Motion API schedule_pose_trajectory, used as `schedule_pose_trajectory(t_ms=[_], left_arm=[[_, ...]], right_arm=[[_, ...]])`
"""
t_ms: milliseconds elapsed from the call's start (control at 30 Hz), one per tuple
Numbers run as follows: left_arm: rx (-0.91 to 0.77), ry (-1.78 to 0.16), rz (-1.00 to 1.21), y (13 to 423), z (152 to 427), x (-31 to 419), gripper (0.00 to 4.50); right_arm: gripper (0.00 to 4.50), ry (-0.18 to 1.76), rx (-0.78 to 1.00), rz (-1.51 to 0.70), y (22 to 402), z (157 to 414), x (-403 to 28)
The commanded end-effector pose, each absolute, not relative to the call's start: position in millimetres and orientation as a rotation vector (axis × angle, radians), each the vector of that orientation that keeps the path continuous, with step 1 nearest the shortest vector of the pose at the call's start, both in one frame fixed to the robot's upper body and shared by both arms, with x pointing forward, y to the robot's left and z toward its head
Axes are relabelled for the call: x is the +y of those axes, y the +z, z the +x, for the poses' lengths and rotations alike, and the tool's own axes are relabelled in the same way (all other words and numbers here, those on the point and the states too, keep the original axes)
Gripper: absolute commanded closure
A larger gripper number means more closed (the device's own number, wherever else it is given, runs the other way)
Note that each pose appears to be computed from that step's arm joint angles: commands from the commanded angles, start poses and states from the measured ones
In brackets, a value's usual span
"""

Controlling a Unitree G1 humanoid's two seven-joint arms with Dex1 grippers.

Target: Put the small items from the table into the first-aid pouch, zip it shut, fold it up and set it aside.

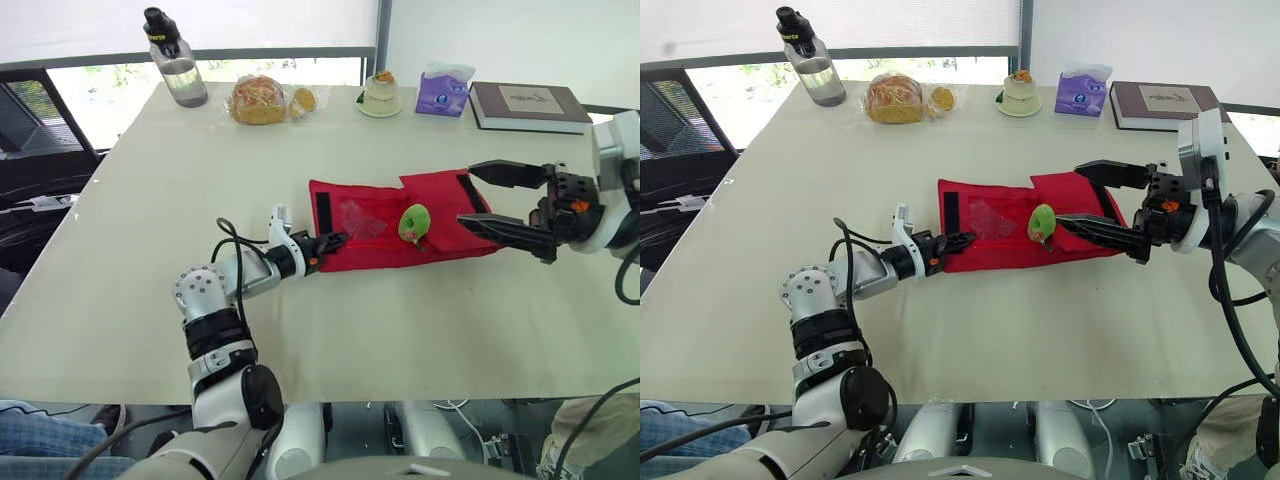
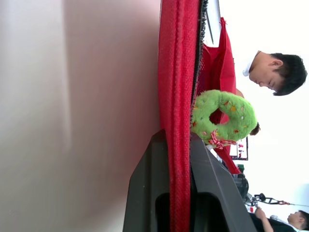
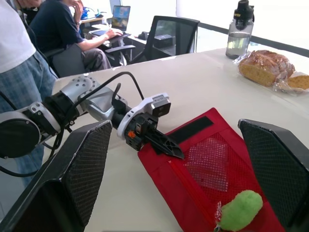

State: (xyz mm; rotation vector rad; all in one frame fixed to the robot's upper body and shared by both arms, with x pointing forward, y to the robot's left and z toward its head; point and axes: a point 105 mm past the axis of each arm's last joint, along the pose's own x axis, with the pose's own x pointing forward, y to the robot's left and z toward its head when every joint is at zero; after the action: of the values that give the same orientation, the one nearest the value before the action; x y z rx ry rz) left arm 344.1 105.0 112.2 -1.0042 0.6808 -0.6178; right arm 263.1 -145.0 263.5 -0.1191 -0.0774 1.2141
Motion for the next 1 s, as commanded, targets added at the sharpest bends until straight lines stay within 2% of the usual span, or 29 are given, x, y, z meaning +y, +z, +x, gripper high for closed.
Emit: schedule_pose_trajectory(t_ms=[33, 133, 333, 467, 600, 633, 667, 700, 800, 933, 1000], left_arm=[[0.645, -0.686, -0.983, 123.6, 336.8, 108.9, 4.47], [0.672, -0.733, -0.922, 123.3, 324.5, 119.3, 4.47], [0.751, -0.827, -0.708, 140.8, 288.1, 189.0, 4.47], [0.743, -0.856, -0.561, 156.2, 285.7, 219.6, 4.47], [0.696, -0.914, -0.446, 172.4, 296.5, 238.6, 4.47], [0.702, -0.938, -0.422, 173.0, 296.4, 238.6, 4.5], [0.707, -0.963, -0.401, 173.6, 295.8, 238.3, 4.5], [0.712, -0.988, -0.377, 173.9, 294.7, 238.0, 4.5], [0.726, -1.027, -0.267, 170.3, 294.5, 241.2, 4.5], [0.716, -1.082, -0.234, 176.8, 297.7, 237.8, 4.5], [0.695, -1.112, -0.234, 184.5, 300.1, 231.6, 4.5]], right_arm=[[0.0, 1.229, -0.128, -0.147, 272.6, 260.4, -141.7], [0.0, 1.232, -0.128, -0.147, 271.9, 260.5, -140.5], [0.0, 1.22, -0.103, -0.175, 260.9, 265.4, -140.2], [0.0, 1.205, -0.07, -0.199, 249.6, 275.2, -137.5], [0.0, 1.236, -0.033, -0.301, 219.9, 290.5, -115.8], [0.52, 1.251, -0.042, -0.307, 216.2, 292.3, -109.4], [0.55, 1.261, -0.051, -0.304, 213.1, 294.2, -104.4], [0.97, 1.275, -0.055, -0.303, 209.7, 295.3, -100.2], [2.42, 1.331, -0.053, -0.314, 193.2, 298.0, -87.9], [4.3, 1.35, -0.008, -0.385, 159.2, 308.6, -72.3], [4.45, 1.345, 0.035, -0.434, 140.4, 312.5, -69.4]])
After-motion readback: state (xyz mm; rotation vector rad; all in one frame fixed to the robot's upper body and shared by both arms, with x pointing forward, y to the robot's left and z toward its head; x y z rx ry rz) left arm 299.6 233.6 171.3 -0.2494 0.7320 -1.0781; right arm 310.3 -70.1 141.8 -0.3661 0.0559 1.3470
